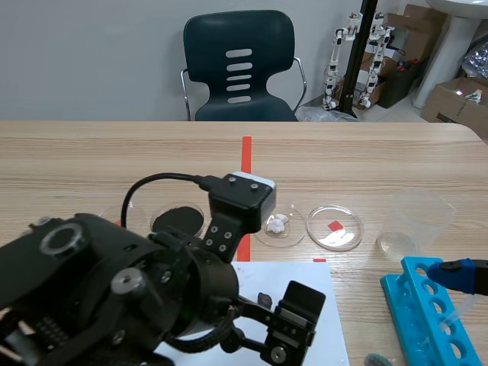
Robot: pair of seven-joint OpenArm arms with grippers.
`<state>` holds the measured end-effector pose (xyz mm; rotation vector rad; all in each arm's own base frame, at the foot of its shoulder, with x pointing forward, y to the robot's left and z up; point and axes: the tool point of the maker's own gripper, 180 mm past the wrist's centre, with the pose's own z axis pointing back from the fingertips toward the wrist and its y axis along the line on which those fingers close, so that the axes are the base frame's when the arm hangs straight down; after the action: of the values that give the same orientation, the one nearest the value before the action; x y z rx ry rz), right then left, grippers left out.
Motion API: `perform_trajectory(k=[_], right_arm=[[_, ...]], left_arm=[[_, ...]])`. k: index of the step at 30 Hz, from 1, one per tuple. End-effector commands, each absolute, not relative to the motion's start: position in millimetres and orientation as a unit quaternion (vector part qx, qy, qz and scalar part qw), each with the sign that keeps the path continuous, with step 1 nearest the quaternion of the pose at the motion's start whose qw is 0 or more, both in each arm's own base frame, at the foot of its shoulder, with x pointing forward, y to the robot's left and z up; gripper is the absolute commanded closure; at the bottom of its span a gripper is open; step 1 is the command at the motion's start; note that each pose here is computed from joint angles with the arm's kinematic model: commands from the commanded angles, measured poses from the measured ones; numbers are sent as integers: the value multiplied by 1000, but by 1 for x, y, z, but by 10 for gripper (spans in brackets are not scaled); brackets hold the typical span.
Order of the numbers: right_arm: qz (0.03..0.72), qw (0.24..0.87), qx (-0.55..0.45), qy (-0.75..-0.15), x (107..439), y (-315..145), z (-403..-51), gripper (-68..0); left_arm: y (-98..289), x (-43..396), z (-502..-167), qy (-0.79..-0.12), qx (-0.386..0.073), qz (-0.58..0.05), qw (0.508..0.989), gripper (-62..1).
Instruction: Pick up the right mineral with the left hand
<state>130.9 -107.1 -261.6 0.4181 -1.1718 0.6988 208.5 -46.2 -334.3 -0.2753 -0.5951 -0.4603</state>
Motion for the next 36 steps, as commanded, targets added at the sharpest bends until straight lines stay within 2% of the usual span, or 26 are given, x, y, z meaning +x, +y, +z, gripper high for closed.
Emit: perform_trajectory(k=[1,11,15,25,36], right_arm=[[316,749,195,-549,134,-106,-255,-604],[316,749,195,-549,134,-106,-255,-604],[316,749,195,-549,134,-106,-255,-604],[316,749,195,-549,134,-106,-255,-604],[316,749,195,-549,134,-106,-255,-604]], left_arm=[[-51,214,-332,-292,-131,-227,920,-623],[-83,232,-344,-275,-119,-259,918,-623],[-81,241,-352,-260,-101,-224,934,-623],[-80,247,-373,-215,-70,-223,948,-623],[-84,244,-391,-190,-58,-221,955,-623]])
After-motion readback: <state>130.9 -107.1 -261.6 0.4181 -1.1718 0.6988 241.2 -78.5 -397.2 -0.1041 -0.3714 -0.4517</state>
